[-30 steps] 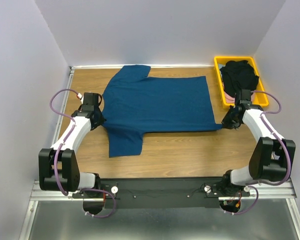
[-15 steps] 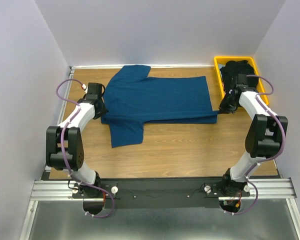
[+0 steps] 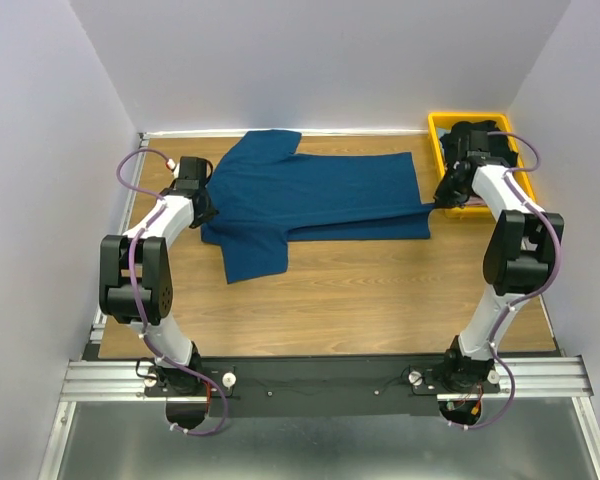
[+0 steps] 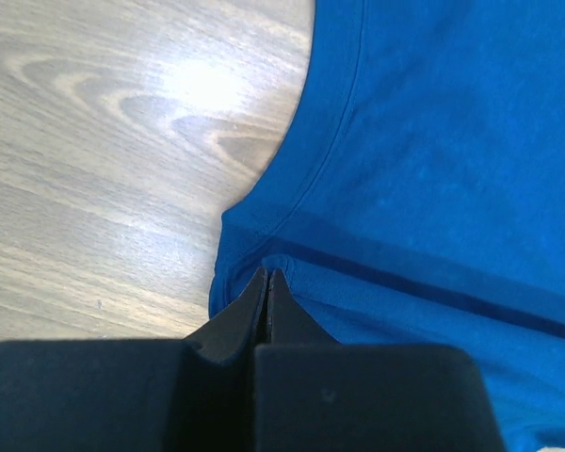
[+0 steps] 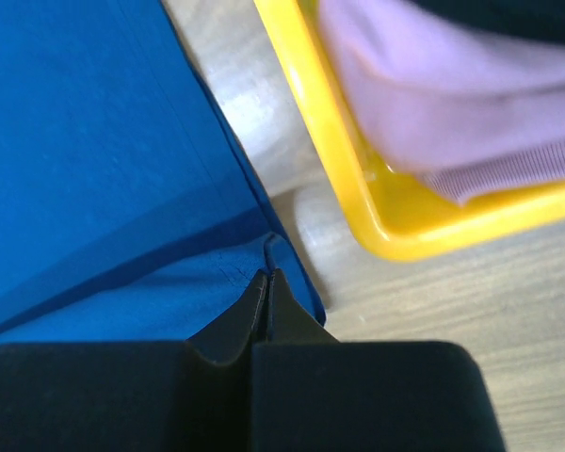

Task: Fold and stack the t-shirts
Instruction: Fold the tshirt

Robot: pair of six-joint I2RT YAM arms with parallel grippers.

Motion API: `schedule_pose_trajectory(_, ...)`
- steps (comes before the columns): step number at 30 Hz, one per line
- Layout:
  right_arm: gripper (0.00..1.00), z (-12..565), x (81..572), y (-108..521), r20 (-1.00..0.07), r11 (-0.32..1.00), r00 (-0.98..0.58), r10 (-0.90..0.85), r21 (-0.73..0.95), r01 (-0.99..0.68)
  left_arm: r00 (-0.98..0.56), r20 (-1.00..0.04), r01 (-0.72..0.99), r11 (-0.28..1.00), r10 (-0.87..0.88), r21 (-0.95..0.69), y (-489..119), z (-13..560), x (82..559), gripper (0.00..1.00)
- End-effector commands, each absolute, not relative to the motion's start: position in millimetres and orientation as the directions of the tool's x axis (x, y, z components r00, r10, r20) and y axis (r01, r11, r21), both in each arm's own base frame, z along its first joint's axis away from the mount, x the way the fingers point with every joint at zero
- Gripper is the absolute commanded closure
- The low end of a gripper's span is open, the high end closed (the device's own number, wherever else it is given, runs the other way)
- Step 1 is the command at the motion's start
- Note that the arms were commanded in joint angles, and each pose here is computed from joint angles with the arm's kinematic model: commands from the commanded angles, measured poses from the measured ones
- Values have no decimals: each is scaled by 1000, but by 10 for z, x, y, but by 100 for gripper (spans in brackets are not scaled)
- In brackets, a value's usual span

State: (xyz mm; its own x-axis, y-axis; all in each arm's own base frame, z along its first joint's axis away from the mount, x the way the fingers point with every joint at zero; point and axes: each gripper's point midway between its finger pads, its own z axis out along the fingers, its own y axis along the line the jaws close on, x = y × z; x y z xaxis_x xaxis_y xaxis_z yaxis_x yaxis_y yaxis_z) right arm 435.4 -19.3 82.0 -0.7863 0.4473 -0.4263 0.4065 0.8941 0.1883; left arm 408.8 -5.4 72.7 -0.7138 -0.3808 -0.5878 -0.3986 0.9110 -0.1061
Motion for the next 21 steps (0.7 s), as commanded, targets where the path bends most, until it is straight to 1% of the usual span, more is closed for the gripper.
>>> schedule_pose_trajectory(1, 99, 848, 4541, -283, -470, 898, -769, 433, 155, 412, -670, -635, -446, 892, -385, -71, 158, 827, 4196, 100)
schedule_pose_trajectory(10, 99, 734, 4785, -274, -472, 899, -768, 433, 157, 410, -665, -633, -456, 887, -396, -76, 199, 710, 4330, 100)
schedule_pose_trajectory(17, 99, 579, 4856, -328, -464, 896, -772, 434, 128, 426, -641, -659, -449, 889, -393, -93, 194, 796, 4577, 100)
schedule_pose_trajectory(21, 99, 469, 4856, -339, -450, 895, -780, 434, 116, 431, -646, -657, -452, 888, -389, -82, 207, 750, 4640, 100)
